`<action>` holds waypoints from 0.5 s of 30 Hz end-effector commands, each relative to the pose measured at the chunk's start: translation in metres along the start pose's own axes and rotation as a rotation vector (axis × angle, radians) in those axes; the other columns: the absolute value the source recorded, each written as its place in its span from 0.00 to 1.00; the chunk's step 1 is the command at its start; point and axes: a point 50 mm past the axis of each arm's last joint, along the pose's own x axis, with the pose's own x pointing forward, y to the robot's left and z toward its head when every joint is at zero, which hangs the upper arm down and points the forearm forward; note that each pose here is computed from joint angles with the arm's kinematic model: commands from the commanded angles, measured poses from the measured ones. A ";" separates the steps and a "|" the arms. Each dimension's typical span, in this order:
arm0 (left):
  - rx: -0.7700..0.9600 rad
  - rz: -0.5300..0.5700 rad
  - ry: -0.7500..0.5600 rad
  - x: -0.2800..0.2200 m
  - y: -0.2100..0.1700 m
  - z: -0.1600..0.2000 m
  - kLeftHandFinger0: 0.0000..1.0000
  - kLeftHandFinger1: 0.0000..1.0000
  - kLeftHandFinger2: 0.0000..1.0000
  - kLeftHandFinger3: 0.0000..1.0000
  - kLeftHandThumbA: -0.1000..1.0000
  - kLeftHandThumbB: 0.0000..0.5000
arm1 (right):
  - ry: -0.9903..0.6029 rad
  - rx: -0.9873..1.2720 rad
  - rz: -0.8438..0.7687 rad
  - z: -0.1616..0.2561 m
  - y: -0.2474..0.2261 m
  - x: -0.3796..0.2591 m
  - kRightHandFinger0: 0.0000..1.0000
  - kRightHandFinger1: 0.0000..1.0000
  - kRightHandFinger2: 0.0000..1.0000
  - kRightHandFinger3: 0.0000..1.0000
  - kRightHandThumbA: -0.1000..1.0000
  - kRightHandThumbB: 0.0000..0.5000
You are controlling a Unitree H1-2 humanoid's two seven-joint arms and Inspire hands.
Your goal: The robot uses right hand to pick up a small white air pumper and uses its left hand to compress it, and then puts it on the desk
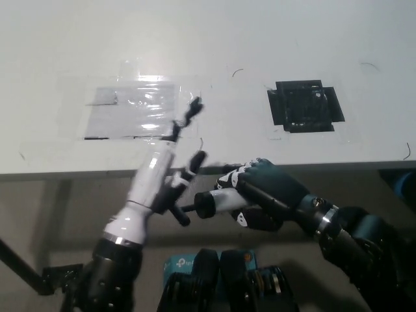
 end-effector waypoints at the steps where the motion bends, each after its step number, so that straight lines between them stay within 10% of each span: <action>1: -0.003 0.059 -0.037 -0.006 0.035 0.004 1.00 1.00 1.00 1.00 1.00 0.48 | -0.045 -0.036 -0.063 -0.001 -0.025 0.001 0.06 0.51 0.79 0.87 0.00 0.37; 6: -0.006 0.130 -0.021 -0.022 0.071 0.000 1.00 1.00 1.00 1.00 1.00 0.46 | -0.015 -0.069 -0.089 -0.011 -0.043 -0.006 0.09 0.56 0.83 0.90 0.00 0.36; 11: -0.039 0.193 -0.009 -0.036 0.096 -0.003 1.00 1.00 1.00 1.00 1.00 0.45 | 0.034 -0.148 -0.208 -0.031 -0.095 -0.007 0.06 0.47 0.78 0.74 0.00 0.37; 14: -0.057 0.192 0.004 -0.047 0.095 -0.004 1.00 1.00 1.00 1.00 1.00 0.46 | 0.103 -0.185 -0.252 -0.045 -0.136 -0.004 0.06 0.47 0.80 0.76 0.00 0.36; 15: -0.060 0.190 0.007 -0.049 0.095 -0.004 1.00 1.00 1.00 1.00 1.00 0.47 | 0.113 -0.192 -0.258 -0.047 -0.141 -0.004 0.05 0.50 0.85 0.88 0.00 0.22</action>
